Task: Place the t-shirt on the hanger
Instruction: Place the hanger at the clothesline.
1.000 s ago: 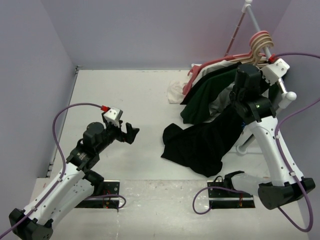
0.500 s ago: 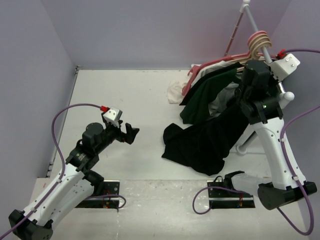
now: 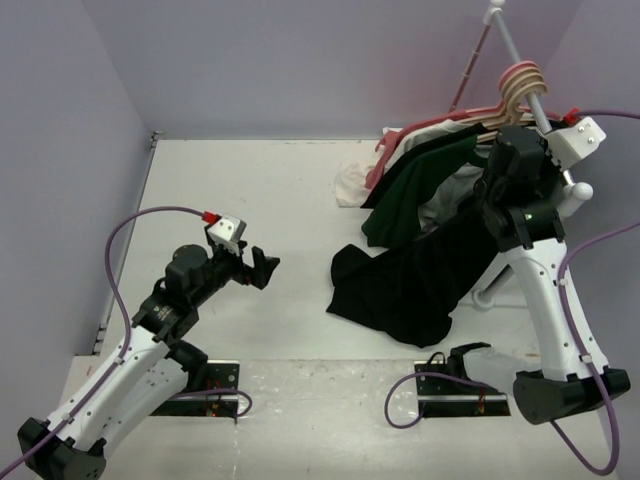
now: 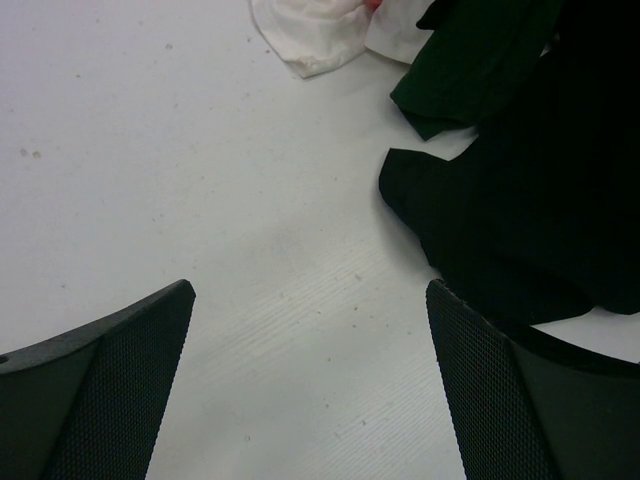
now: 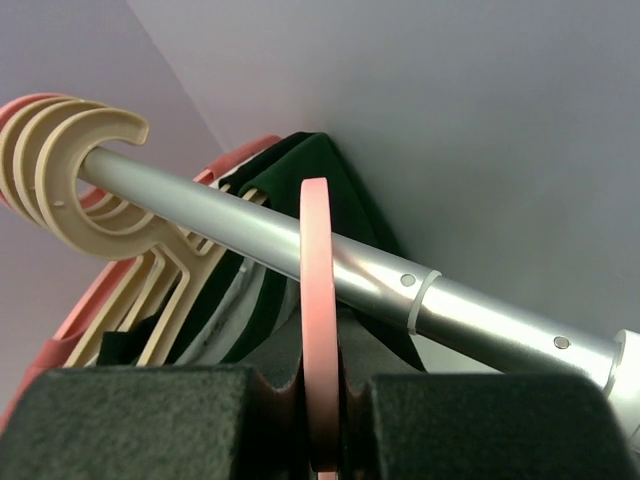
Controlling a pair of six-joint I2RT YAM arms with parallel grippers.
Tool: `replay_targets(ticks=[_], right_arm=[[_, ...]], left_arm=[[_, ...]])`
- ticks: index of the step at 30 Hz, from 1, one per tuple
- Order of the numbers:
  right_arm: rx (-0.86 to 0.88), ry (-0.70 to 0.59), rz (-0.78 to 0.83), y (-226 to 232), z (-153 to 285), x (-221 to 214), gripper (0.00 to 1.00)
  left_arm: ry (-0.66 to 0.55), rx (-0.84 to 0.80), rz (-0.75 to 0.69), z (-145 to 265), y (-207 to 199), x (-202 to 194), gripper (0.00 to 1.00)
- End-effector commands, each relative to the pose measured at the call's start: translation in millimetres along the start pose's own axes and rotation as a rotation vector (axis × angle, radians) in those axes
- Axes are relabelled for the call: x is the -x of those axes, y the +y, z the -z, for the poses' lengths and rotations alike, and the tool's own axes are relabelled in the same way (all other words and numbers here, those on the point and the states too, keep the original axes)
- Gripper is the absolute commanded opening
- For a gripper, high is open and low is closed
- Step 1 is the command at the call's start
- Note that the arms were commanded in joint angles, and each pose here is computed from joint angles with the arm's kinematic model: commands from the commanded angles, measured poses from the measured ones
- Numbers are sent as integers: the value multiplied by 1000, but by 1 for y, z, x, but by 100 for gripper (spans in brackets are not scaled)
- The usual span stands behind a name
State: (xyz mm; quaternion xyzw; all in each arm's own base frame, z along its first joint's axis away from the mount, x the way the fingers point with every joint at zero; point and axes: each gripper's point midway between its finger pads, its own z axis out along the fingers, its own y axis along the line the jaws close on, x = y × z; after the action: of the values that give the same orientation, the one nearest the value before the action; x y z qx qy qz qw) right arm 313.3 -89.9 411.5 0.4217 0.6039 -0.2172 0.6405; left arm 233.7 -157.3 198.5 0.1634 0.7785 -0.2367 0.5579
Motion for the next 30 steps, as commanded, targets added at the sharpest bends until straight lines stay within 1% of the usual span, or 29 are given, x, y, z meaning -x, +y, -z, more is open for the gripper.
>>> replay_targets(ticks=[1,3,9,13,18,19,21,23,24,29,30], right_arm=[[-11,42,-24,-8,-2,-26,0],[-19,58,-2,-8,-5,-41,0],[-20,110,15,-7,-11,-63,0],[-20,123,18,-8,-13,-67,0],[-11,132,15,-8,-13,-67,4],[-7,138,16,-8,-12,-68,15],[-4,139,13,-8,-11,-67,19],[-3,143,17,-7,-12,-69,21],[-4,146,24,-8,-12,-71,27],[11,180,22,-3,-10,-77,46],[21,187,22,-1,-10,-78,46]], left_arm=[[-38,-21,-32,0,-4,13,100],[-35,-25,-32,-1,-5,12,100],[-32,-39,-34,-1,-7,11,100],[-30,-47,-34,-1,-8,11,100],[-31,-59,-36,-1,-11,11,100],[-33,-63,-38,-1,-12,12,100],[-34,-67,-40,-1,-12,12,100],[-34,-71,-40,-1,-13,12,100],[-35,-74,-40,0,-13,12,100],[-40,-82,-42,1,-15,14,99],[-41,-83,-42,1,-15,14,100]])
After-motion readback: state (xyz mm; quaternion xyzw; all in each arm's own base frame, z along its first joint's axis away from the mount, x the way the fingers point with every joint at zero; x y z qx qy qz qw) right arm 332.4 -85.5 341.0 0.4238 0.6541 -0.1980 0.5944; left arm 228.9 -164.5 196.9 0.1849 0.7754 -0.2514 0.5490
